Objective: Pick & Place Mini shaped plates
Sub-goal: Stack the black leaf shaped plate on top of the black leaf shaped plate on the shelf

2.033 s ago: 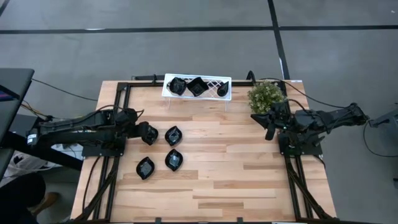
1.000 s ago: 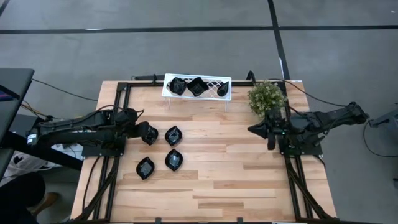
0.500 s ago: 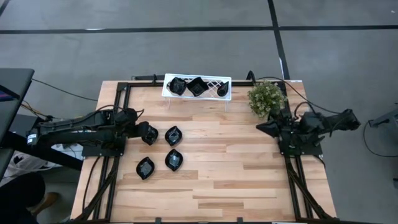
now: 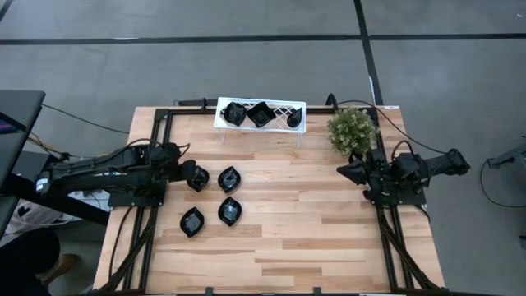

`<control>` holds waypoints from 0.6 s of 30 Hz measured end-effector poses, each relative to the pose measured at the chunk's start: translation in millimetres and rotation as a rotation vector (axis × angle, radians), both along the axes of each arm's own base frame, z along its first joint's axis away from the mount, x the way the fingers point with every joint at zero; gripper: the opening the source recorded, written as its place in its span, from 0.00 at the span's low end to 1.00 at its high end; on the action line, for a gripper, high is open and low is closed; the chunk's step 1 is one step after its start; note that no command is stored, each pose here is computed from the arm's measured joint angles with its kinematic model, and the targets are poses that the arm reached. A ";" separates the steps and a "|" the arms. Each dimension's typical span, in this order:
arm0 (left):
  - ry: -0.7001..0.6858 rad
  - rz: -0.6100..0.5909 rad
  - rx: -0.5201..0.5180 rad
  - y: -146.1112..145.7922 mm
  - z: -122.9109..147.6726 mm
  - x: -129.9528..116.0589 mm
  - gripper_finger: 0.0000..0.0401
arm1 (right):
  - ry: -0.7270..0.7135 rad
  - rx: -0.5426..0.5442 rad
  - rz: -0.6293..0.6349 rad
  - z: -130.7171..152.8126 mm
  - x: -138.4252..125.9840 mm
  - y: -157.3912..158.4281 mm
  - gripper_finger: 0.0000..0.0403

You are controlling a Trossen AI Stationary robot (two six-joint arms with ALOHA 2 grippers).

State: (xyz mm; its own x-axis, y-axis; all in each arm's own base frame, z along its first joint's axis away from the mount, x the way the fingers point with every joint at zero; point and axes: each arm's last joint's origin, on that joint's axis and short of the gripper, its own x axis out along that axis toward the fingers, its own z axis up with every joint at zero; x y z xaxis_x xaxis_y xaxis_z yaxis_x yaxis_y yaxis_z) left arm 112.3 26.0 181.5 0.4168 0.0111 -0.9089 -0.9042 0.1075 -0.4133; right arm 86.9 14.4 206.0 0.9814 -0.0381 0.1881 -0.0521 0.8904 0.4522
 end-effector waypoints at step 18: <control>0.156 0.083 0.067 9.5 -16.3 5.3 0.22 | 0.012 -0.008 0.003 -1.3 0.3 0.2 0.02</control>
